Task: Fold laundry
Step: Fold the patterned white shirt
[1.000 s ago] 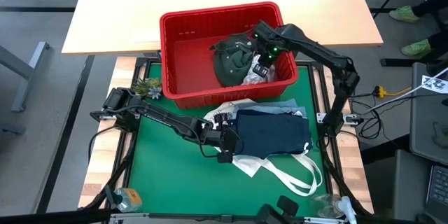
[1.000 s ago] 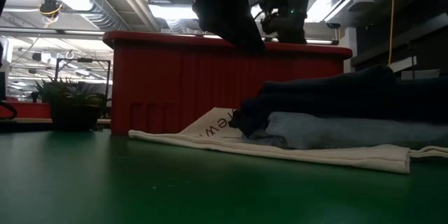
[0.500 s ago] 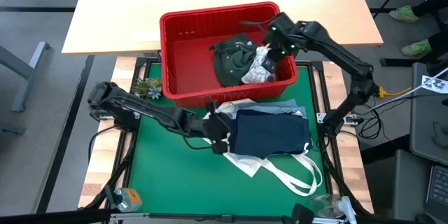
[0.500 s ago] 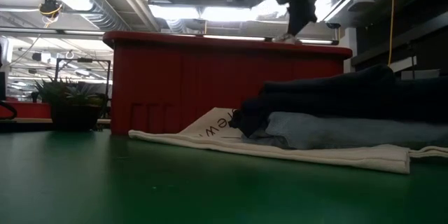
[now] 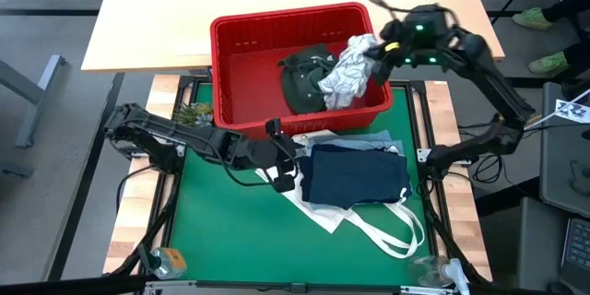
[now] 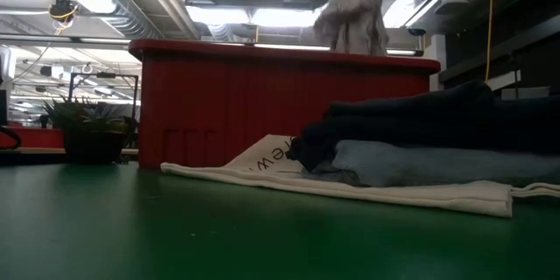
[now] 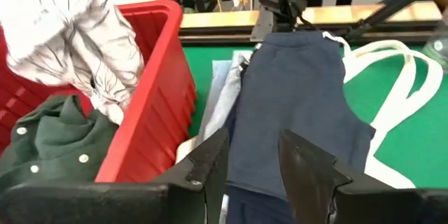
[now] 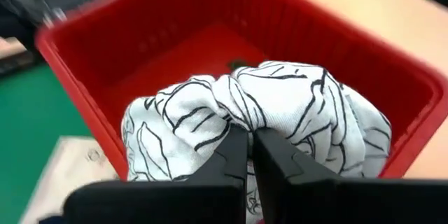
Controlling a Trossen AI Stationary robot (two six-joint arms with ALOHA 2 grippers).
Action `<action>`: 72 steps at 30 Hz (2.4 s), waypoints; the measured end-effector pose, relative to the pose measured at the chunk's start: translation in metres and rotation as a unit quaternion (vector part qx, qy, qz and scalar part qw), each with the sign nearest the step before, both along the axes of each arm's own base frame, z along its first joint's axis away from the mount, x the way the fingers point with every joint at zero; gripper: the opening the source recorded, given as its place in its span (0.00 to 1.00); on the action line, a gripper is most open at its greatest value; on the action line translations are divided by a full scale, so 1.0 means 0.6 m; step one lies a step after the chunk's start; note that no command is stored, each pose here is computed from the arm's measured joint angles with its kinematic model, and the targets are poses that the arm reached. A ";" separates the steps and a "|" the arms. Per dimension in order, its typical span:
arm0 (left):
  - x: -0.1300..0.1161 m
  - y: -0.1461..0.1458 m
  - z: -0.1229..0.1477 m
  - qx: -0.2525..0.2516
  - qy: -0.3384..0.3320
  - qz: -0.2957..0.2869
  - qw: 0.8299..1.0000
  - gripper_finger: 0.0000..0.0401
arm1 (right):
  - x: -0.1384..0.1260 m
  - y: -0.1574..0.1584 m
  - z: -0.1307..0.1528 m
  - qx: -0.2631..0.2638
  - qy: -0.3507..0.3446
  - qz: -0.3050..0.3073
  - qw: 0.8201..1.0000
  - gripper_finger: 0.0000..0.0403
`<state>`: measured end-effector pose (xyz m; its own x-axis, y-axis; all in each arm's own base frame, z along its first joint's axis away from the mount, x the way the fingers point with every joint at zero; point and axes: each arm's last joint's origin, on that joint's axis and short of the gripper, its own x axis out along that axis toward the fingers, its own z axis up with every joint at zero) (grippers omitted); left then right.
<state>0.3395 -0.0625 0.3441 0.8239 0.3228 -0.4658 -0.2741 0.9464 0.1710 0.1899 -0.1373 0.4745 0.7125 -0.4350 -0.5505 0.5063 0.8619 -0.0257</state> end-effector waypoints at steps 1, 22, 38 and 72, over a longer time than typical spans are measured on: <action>0.001 0.004 0.001 0.000 -0.002 0.003 1.000 0.30 | -0.007 0.005 0.007 -0.006 -0.013 0.003 1.000 0.03; 0.031 0.119 0.057 0.137 -0.121 0.053 0.982 0.44 | -0.042 0.039 0.037 0.004 -0.084 0.045 0.995 0.03; 0.055 0.213 0.018 0.125 -0.093 0.078 0.985 0.48 | -0.041 0.040 0.037 0.008 -0.086 0.054 0.995 0.03; 0.057 0.214 0.191 0.093 -0.242 0.012 0.966 0.01 | -0.042 0.037 0.041 -0.012 -0.091 0.031 0.995 0.03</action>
